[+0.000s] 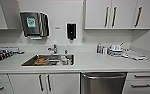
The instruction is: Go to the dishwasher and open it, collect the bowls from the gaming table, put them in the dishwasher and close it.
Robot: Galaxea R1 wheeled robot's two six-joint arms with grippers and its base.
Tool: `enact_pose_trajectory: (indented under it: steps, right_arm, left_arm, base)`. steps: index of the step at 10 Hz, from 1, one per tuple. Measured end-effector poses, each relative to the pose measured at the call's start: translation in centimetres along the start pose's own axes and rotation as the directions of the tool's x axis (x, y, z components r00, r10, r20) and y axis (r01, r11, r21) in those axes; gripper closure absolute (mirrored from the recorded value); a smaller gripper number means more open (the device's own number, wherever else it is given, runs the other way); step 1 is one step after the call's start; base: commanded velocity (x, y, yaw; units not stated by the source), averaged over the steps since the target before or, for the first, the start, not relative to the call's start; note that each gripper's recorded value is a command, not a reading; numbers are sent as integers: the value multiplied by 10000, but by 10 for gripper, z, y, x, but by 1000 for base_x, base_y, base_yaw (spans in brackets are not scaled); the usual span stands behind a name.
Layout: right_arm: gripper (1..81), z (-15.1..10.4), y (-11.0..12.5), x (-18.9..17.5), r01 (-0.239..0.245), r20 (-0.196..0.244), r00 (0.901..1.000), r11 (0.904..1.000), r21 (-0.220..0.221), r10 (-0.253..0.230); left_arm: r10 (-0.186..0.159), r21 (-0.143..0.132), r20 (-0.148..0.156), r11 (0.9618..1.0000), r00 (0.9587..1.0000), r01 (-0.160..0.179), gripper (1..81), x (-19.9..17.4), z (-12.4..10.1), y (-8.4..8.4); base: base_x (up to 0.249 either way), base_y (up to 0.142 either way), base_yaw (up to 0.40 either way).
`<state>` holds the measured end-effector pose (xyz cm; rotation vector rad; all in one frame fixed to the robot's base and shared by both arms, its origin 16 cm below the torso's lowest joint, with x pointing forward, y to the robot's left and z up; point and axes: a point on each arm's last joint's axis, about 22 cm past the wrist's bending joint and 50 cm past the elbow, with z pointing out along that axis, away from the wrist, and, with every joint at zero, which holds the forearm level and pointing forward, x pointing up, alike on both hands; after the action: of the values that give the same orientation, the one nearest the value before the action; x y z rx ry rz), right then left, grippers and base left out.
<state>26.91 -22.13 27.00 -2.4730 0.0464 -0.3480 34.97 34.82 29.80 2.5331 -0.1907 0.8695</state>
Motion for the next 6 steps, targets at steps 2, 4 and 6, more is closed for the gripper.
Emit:
enact_pose_trajectory:
  steps: [2, 4, 6]
  right_arm:
    - [10, 0, 0, 5, 40, -63, 10000, 10000, 7, -40]
    - [10, 0, 0, 4, 31, -48, 10000, 10000, 5, -31]
    - [10, 0, 0, 4, 33, -45, 10000, 10000, 5, -33]
  left_arm:
    - [-43, 87, 14, 10000, 10000, 43, 10, -1, 0, -4]
    - [-7, 213, 35, 9998, 10000, 7, 10, -1, -1, -11]
    - [214, 120, -9, 9997, 9998, -214, 10, 0, -2, -9]
  base:
    - [0, 0, 0]
    - [0, 0, 0]
    - [0, 0, 0]
